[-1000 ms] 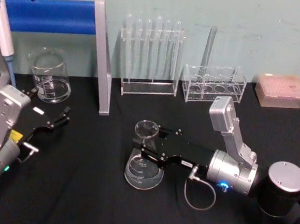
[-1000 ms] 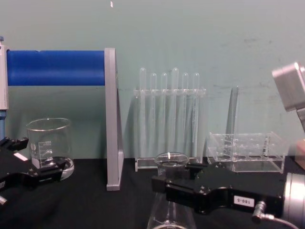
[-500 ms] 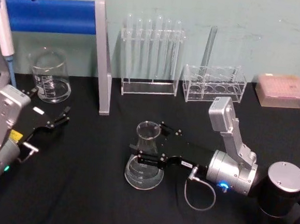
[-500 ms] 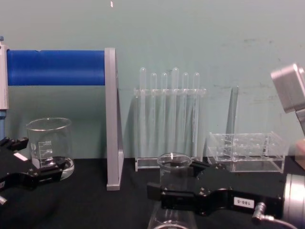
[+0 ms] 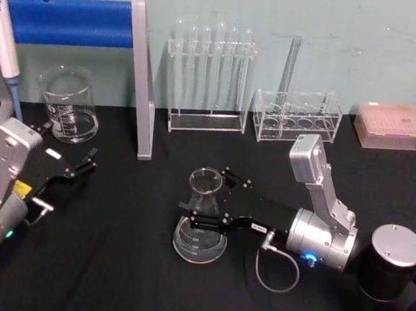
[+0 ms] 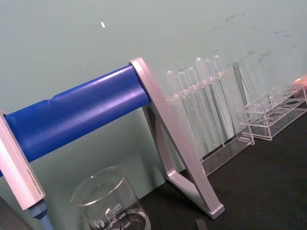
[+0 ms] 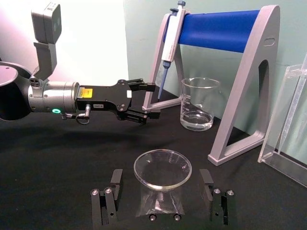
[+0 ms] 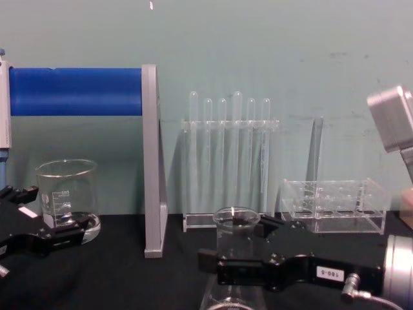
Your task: Grasp the erlenmeyer flask with one hand, shake it three times, then place it back.
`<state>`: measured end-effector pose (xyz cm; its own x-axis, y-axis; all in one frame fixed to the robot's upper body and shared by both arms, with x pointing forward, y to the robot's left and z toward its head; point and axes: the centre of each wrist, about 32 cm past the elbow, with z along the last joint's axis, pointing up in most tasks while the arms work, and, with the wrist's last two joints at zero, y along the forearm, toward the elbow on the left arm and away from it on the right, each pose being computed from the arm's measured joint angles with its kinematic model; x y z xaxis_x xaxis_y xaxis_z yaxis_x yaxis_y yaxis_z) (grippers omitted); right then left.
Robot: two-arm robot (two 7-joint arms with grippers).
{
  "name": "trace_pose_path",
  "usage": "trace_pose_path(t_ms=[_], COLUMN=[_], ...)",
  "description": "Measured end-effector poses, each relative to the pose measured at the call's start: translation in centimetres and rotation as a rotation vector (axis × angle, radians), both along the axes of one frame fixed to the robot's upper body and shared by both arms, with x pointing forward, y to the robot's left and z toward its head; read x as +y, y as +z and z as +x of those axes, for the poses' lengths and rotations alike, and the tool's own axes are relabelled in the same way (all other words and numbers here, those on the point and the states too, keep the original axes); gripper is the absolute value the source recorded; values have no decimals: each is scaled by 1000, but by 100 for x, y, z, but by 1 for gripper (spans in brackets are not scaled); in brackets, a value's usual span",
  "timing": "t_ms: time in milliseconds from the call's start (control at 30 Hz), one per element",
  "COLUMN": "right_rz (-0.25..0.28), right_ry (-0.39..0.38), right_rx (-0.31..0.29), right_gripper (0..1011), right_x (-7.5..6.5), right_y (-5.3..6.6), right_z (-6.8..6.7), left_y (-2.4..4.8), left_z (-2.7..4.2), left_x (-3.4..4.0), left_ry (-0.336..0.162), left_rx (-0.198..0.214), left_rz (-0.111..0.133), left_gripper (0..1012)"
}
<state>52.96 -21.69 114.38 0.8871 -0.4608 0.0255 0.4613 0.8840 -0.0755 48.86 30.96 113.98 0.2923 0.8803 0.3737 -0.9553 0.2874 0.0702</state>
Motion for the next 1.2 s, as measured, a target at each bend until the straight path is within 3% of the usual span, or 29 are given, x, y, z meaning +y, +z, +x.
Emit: trace_pose_path(t_ms=[667,1200], right_rz=[-27,-44], right_ry=[-5,-12], right_rx=[3,26], right_gripper=[1000,1000], right_x=[-69,-344], right_y=[27,63], right_z=[-44,-209], left_y=[0,0], left_z=[0,0], left_x=[0,0], left_ry=[0,0], left_rx=[0,0], left_rz=[0,0], left_gripper=[1001,1001])
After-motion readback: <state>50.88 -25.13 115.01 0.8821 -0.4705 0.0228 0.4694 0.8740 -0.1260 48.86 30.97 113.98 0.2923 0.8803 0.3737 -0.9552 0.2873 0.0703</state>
